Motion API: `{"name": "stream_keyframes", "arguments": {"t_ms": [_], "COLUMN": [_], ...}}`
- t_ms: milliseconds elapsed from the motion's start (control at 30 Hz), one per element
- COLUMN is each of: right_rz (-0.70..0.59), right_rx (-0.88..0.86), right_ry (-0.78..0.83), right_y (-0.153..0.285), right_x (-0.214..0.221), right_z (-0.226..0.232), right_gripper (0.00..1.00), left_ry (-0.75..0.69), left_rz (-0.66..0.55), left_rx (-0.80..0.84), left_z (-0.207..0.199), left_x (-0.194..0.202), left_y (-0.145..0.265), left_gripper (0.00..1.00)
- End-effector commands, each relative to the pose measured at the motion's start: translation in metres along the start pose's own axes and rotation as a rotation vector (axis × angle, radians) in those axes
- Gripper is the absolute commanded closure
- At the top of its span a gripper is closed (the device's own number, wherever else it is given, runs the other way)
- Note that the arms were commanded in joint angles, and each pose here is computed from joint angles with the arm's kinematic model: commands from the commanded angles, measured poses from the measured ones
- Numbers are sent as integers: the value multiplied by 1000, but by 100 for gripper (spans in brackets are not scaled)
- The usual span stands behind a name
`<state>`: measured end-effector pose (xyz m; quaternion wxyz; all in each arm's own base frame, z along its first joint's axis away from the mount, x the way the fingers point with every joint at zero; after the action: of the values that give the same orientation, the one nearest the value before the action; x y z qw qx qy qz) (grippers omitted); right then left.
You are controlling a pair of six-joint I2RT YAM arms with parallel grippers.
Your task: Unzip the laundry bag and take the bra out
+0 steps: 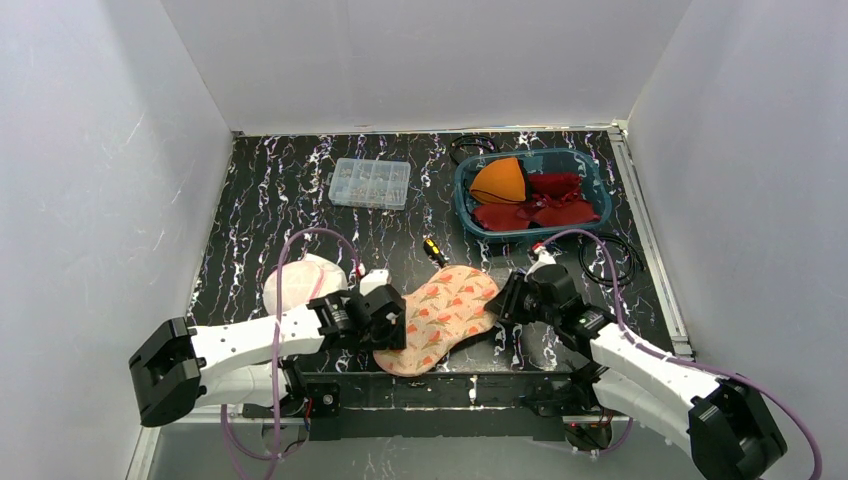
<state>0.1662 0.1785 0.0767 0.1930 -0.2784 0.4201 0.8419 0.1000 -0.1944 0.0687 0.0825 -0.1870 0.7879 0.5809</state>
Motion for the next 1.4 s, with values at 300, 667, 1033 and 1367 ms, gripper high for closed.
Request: {"name": "stream_keyframes", "arguments": {"t_ms": [300, 667, 1033, 1367], "right_rz": [15, -57, -103, -102], "right_rx": [-90, 22, 177, 183], "right_ry": [-62, -3, 177, 117], "right_y": [-4, 7, 41, 4], "right_x": [36, 31, -12, -41], "right_z": [40, 60, 42, 15], "right_gripper": [52, 16, 10, 21], "left_ry": [112, 91, 132, 152], "left_rz": [-117, -255, -171, -29], "left_rx": [26, -116, -24, 273], "left_z": [-31, -18, 17, -24], "left_x": [-75, -134, -86, -23], "left_y": [-10, 27, 67, 72], "left_gripper": [30, 19, 9, 11]}}
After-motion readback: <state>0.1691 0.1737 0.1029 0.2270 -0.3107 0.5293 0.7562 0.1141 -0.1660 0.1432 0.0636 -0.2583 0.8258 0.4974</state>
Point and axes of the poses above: each gripper's point midway between its finger pads, its own y axis back along the fingers, its own z axis along the line the jaws close on, x = y × z, the point moved 3 cm from there along y, back along the fingers, and after that the axes turned 12 degrees about y, right-handed, at the moved point
